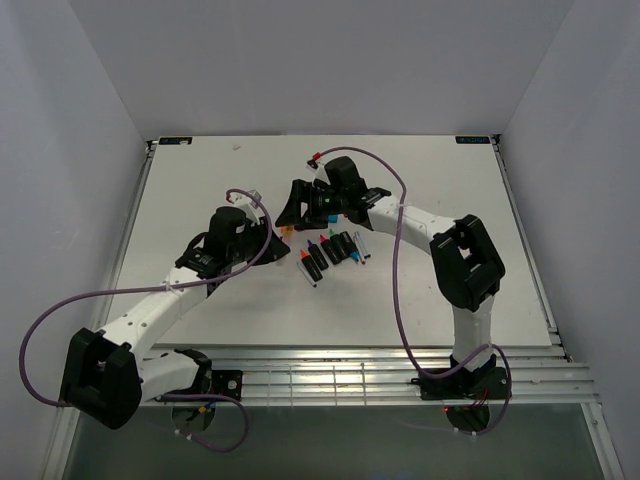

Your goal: Open the pen caps

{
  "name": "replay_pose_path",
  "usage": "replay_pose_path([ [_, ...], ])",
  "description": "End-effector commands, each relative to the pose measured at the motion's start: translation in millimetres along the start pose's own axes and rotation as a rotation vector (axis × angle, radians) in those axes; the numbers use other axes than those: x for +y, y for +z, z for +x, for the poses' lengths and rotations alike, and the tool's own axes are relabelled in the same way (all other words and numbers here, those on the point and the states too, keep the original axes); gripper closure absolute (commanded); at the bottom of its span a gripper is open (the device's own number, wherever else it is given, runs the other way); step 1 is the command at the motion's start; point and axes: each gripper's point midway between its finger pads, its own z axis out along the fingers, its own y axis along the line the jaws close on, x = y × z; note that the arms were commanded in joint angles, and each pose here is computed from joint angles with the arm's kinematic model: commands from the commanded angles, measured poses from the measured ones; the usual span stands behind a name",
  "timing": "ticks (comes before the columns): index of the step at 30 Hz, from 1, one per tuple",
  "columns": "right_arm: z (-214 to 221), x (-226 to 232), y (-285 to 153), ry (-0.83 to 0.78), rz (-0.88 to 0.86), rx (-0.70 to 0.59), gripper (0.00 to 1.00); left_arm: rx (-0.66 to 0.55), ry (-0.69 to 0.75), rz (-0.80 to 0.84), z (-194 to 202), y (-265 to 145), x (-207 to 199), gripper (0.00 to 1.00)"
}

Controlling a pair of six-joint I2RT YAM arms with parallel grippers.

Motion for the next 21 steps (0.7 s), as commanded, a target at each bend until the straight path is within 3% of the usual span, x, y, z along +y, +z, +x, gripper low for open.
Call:
replay_pose_path([
  [1,-7.8,22.4,5.9,-0.025,-0.079,-0.017,0.2,-0.041,0.033,0.023,-12.6,-0.1,-9.6,1.0],
  [8,2.0,26.8,11.6,-0.002,-0.124,0.009,0.37,-0.049,0.038,0.025,-14.0,-1.5,-11.9,1.0],
  [11,4.8,26.5,12.5,-0.001,-0.126,0.013,0.52,-0.044,0.038,0.031,-14.2,-1.1,-13.9,1.0],
  [12,4.8,26.0,12.4,-0.001,-0.123,0.011,0.69,-0.042,0.038,0.032,-13.6,-1.2,-14.1,1.0],
  [14,5.2,27.2,9.9,-0.007,-0.123,0.009,0.88,-0.034,0.043,0.053,-12.2,-2.8,-17.9,1.0],
  [16,6.1,30.2,7.3,-0.016,-0.14,0.013,0.92,-0.025,0.052,0.065,-9.5,-3.6,-19.0,0.89],
  [17,7.8,33.8,4.8,-0.032,-0.153,0.018,0.92,-0.019,0.062,0.065,-6.3,-4.3,-17.1,0.8],
  [18,9.6,37.0,1.8,-0.038,-0.169,0.027,0.92,-0.015,0.069,0.062,-4.7,-4.4,-15.8,0.62],
  [21,11.0,41.2,-12.9,-0.066,-0.22,0.016,0.92,0.021,0.095,0.102,3.5,-5.9,-20.2,0.43],
])
